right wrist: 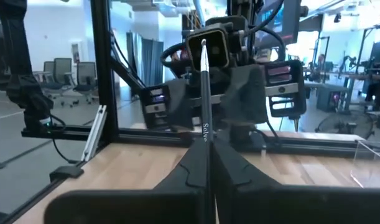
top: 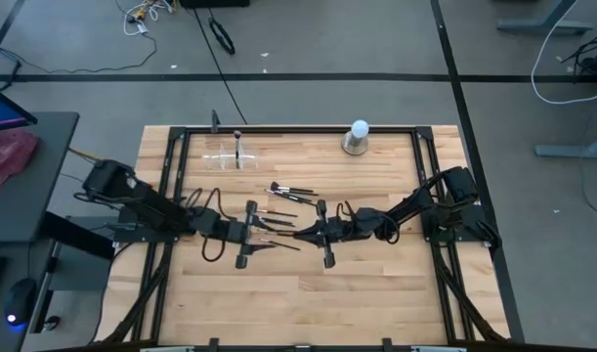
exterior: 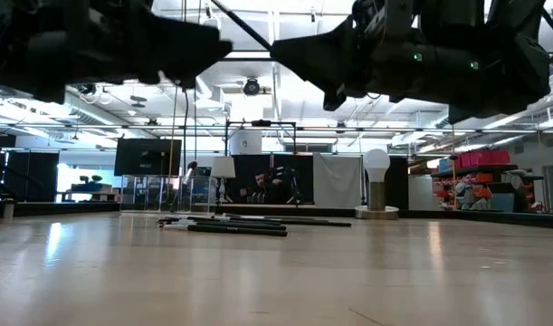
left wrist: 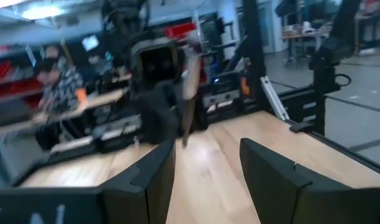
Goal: Put items in baskets/containers
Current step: Put the eyeshadow brush into the transparent organizer
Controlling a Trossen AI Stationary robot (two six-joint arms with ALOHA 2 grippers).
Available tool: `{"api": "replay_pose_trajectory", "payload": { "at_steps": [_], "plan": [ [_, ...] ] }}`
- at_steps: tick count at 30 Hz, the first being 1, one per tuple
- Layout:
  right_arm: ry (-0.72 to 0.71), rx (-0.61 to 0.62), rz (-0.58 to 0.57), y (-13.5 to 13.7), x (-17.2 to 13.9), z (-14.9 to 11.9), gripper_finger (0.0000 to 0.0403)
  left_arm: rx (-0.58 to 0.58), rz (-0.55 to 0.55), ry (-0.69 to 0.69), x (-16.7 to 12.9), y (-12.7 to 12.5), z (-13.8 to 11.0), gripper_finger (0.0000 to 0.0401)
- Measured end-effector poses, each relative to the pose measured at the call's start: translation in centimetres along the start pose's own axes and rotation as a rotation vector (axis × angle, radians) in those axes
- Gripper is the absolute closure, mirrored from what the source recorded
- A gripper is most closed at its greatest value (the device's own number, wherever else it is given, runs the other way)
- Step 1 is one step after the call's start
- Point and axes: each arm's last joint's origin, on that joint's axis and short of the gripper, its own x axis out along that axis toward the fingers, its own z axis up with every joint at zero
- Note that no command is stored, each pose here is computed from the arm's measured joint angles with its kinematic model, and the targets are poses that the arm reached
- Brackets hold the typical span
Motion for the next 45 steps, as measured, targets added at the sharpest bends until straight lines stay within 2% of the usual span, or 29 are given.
{"api": "replay_pose_trajectory", "payload": {
  "at_steps": [5, 8, 20, 26, 31, 36, 40, 45],
  "plan": [
    [0.0, 0.0, 0.0, 0.0, 0.0, 0.0, 0.0398, 0.034, 0.019, -0.034, 2.6, -0.2, 0.7, 0.0214],
    [0.003, -0.001, 0.0, 0.0, 0.0, 0.0, 0.0398, 0.058, 0.053, -0.037, 3.1, -0.2, 1.0, 0.0225],
    [0.002, -0.017, 0.012, 0.5, -0.1, 0.0, 0.0398, 0.068, 0.062, -0.025, 3.0, -0.5, 1.0, 0.0376],
    [0.026, 0.019, 0.001, 0.4, 0.0, -0.2, 0.0384, 0.017, 0.067, -0.004, 2.9, -0.6, 1.2, 0.038],
    [0.11, 0.035, -0.094, 0.1, -0.2, -1.0, 0.0339, -0.037, 0.114, 0.092, 2.1, -0.1, 2.2, 0.0378],
    [0.233, 0.026, -0.17, -0.2, -0.6, -0.5, 0.0282, -0.099, 0.184, 0.197, 0.6, 0.8, 3.6, 0.0377],
    [0.344, 0.051, -0.197, -0.3, -1.2, 0.4, 0.0245, -0.153, 0.309, 0.339, -0.8, 2.3, 4.4, 0.0377],
    [0.391, 0.082, -0.204, -0.3, -1.7, 1.0, 0.0227, -0.221, 0.547, 0.602, -2.8, 5.9, 6.3, 0.0378]
  ]
}}
